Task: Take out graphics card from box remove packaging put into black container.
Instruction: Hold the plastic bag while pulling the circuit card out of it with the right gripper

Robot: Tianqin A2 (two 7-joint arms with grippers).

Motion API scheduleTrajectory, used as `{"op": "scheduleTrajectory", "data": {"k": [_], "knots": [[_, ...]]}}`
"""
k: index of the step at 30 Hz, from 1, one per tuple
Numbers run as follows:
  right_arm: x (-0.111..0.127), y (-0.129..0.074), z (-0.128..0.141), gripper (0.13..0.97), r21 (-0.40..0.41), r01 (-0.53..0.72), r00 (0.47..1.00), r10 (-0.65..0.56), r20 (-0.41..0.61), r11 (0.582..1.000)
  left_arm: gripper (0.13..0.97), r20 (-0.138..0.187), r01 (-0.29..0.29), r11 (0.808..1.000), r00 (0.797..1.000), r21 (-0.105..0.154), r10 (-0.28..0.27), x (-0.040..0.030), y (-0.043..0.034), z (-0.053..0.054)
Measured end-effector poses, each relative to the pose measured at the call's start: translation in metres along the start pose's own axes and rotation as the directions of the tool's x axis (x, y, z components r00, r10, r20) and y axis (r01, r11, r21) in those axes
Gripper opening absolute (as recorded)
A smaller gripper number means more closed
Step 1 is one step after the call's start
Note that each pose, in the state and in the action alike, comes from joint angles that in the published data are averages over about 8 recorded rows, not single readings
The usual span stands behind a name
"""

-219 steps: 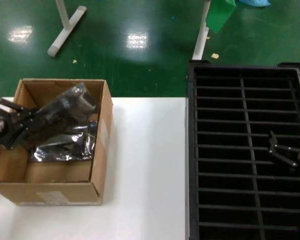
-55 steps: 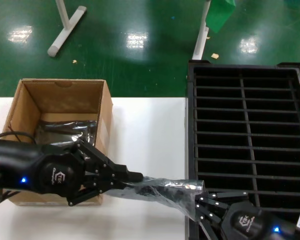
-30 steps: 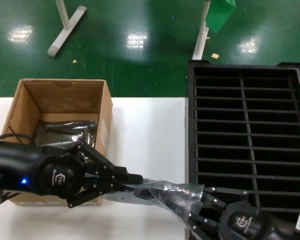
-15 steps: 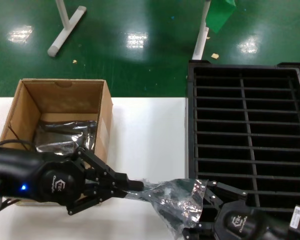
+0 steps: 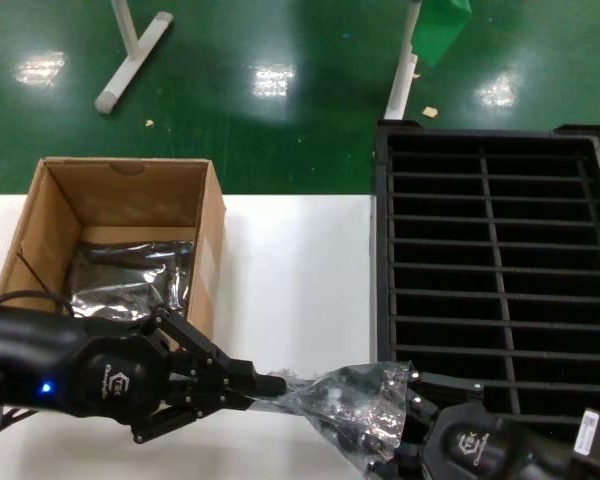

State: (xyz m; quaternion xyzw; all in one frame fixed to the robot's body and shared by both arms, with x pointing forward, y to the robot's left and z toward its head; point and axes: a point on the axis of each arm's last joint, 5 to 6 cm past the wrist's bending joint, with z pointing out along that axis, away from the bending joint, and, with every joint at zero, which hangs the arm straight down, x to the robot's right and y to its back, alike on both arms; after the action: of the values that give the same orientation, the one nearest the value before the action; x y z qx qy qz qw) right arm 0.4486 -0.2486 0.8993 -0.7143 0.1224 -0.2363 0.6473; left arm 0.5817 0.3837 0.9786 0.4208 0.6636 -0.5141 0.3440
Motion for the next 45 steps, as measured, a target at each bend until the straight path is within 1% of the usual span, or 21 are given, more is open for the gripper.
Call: {"op": "scheduleTrajectory", "data": {"k": [4,12,21,26,30,37,45], "knots": [[-0.001,-0.002,0.0,0.378,0.002,-0.003,1.0,0.003,0.005,1.0,0.142,-0.003,0.001,1.0,1.0,0.002,-0.001,0.0002,0.0002,0.001],[-0.003,-0.004,0.0,0.247,0.003,-0.012,1.0,0.012,0.013,1.0,0.142,-0.003,0.0,1.0,1.0,0.006,0.0,-0.0005,0.0018,0.004],[-0.003,-0.004,0.001,0.196,-0.002,-0.021,1.0,0.021,0.007,1.0,0.142,0.0,-0.002,1.0,1.0,0.005,0.002,-0.002,0.0039,0.005],[-0.002,-0.004,0.001,0.196,-0.003,-0.025,1.0,0.025,0.003,1.0,0.142,-0.004,0.002,1.0,1.0,-0.006,-0.002,-0.0014,0.0057,0.002],[-0.001,-0.004,0.002,0.195,-0.003,-0.027,1.0,0.027,0.0,1.0,0.142,-0.012,0.012,1.0,1.0,-0.021,-0.012,0.0,0.0072,-0.002],[-0.001,-0.004,0.003,0.195,-0.003,-0.032,0.999,0.032,-0.003,0.999,0.142,-0.022,0.038,0.998,0.999,-0.047,-0.039,0.0053,0.0092,-0.011],[-0.002,-0.004,0.006,0.195,-0.003,-0.034,0.999,0.034,0.0,0.999,0.142,-0.025,0.061,0.997,0.998,-0.054,-0.062,0.0117,0.0108,-0.013]]}}
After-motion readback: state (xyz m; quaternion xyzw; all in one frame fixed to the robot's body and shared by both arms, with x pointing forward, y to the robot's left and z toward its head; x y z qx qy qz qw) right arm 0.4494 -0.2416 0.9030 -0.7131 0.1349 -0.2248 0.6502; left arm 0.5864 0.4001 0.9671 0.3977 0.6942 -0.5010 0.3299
